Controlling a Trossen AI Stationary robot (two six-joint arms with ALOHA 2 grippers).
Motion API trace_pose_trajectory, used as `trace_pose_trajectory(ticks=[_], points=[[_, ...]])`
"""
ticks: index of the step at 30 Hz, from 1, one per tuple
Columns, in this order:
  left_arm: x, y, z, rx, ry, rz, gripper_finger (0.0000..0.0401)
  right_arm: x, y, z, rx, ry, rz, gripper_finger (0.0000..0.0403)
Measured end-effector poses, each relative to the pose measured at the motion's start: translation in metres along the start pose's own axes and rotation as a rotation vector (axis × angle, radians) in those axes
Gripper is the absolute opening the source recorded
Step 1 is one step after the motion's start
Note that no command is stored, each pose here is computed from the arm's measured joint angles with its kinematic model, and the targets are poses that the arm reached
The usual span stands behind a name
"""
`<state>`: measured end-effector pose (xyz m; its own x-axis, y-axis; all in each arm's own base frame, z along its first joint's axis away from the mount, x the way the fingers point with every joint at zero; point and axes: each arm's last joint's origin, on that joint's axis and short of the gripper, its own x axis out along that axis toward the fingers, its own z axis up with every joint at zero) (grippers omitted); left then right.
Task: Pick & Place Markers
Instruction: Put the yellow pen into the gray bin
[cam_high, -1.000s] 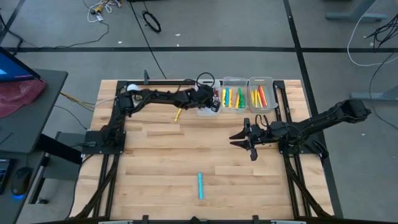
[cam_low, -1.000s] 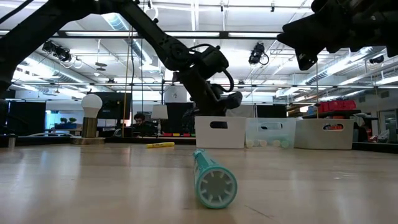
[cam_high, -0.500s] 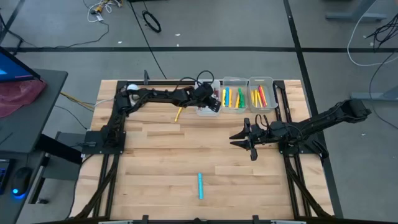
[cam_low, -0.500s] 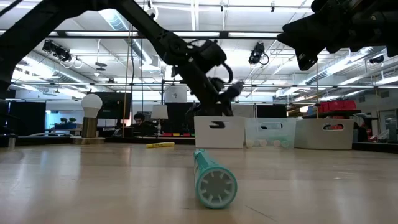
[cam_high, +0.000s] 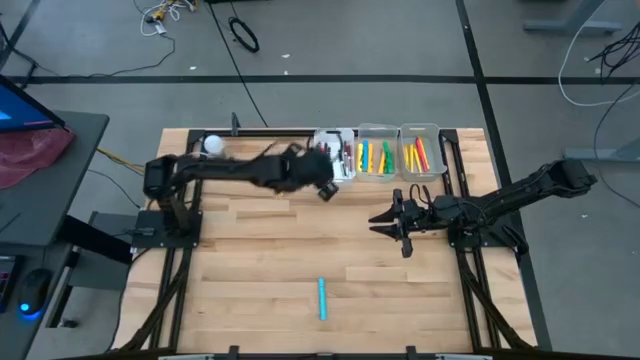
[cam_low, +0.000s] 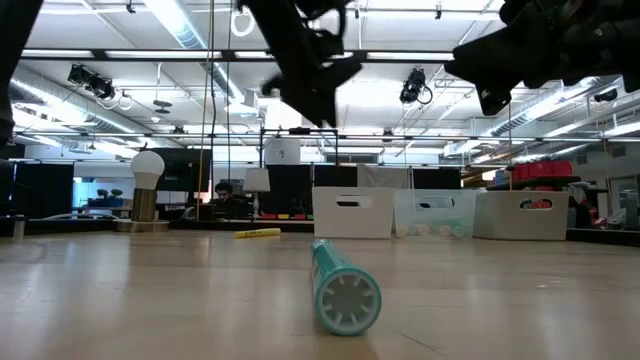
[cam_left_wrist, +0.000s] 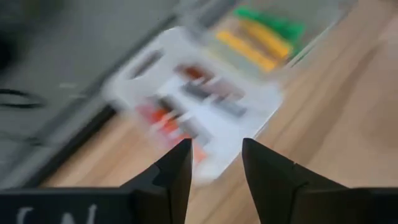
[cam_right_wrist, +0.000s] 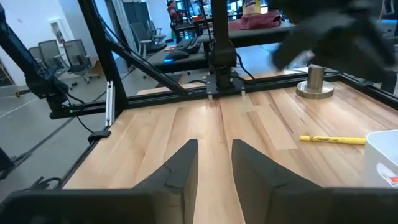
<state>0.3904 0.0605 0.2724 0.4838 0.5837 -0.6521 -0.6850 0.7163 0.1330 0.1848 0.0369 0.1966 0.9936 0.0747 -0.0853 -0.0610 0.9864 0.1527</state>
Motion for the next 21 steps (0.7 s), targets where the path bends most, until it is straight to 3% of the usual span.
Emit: trace_pose_trajectory(ticks=[4, 9, 15, 21], points=[[-0.035, -0.018, -0.027, 0.074, 0.029, 0.174, 0.0145, 0.000, 0.000, 0.000, -0.011, 0.003, -0.004, 0.0097], [-0.050, -0.030, -0.074, 0.057, 0.143, 0.225, 0.0144, 0.000, 0.000, 0.000, -0.038, 0.003, -0.006, 0.0097], [-0.040, -0.025, -0.121, -0.079, 0.200, 0.314, 0.0144, 0.000, -0.001, -0.002, -0.044, 0.013, -0.010, 0.0097], [-0.007, -0.006, -0.142, -0.263, 0.158, 0.364, 0.0169, 0.001, -0.001, -0.003, -0.042, 0.020, -0.011, 0.0098]])
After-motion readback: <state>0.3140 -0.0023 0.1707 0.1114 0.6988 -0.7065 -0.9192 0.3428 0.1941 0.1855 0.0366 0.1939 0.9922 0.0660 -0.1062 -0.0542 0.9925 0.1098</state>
